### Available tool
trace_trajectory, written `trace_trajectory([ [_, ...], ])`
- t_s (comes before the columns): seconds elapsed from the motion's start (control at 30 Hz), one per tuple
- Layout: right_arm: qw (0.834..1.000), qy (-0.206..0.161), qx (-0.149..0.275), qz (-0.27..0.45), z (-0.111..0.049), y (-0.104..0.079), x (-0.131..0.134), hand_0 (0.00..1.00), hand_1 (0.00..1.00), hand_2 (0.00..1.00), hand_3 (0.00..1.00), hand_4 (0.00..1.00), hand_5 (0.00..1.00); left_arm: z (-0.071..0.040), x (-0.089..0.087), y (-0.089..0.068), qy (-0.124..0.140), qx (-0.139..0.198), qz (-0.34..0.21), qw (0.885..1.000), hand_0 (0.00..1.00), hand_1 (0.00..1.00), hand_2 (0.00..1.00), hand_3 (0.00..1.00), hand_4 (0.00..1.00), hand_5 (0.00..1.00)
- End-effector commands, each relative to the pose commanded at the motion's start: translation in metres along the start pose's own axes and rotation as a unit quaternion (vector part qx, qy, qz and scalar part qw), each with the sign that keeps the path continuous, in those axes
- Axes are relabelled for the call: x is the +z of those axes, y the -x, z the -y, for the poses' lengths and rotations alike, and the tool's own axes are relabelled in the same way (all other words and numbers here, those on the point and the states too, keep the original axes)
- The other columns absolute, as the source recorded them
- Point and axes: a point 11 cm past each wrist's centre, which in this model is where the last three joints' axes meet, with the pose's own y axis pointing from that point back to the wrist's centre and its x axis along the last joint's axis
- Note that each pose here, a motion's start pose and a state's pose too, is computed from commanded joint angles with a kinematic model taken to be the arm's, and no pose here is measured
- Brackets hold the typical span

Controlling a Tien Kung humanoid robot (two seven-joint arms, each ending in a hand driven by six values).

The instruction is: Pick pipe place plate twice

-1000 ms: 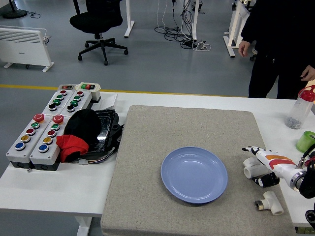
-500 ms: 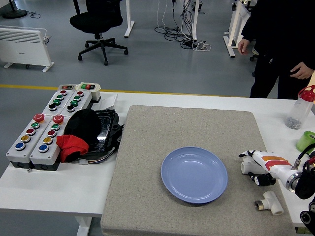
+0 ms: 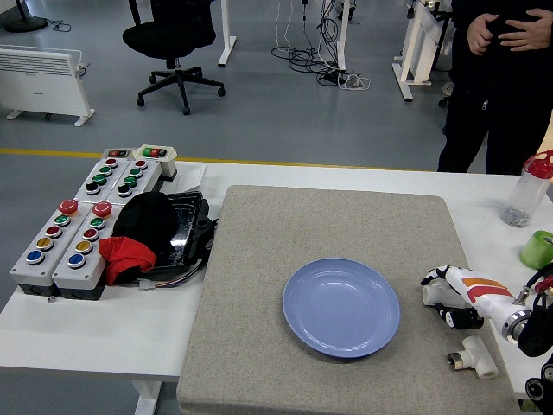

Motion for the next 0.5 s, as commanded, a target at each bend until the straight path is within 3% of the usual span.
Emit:
trace_trajectory([
  [0.5,0.996,-0.062,0.045,0.044,-0.007,-0.021,-0.037,0.4,0.501,0.565,0.617,0.382,0.002,0.002,-0.008,-0.004,-0.006,0.003,0.004,1.0,0.711,0.747,0.72,0.657,0.4,0.998],
])
